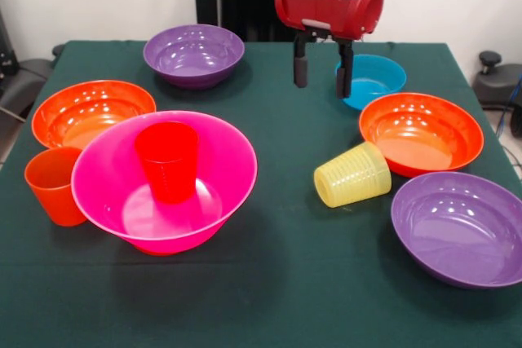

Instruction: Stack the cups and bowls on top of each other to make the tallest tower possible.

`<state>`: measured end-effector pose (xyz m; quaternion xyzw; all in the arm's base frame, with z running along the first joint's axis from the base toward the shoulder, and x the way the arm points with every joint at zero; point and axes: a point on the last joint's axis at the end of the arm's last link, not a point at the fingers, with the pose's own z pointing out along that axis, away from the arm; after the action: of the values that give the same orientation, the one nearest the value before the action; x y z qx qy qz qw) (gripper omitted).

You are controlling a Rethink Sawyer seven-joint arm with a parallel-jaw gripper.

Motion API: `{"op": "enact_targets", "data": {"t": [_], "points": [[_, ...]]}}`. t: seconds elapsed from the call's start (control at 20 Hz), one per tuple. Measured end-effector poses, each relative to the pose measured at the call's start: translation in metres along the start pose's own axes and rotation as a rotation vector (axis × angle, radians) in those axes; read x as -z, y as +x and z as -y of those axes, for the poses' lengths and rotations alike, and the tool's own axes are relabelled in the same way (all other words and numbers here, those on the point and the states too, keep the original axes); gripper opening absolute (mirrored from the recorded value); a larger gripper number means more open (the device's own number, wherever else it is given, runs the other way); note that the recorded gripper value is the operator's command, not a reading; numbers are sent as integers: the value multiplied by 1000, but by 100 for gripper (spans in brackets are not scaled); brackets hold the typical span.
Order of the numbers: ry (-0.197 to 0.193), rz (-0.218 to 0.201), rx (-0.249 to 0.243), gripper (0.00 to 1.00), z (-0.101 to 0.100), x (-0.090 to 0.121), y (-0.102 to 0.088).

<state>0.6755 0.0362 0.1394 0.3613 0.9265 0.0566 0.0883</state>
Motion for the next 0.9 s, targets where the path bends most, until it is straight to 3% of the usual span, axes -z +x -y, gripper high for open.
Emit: {"op": "enact_targets", "data": {"t": [0.35, 0.9], "points": [[-4, 1, -19, 100, 8, 0, -10], [-1, 10, -5, 100, 7, -1, -12]]}}
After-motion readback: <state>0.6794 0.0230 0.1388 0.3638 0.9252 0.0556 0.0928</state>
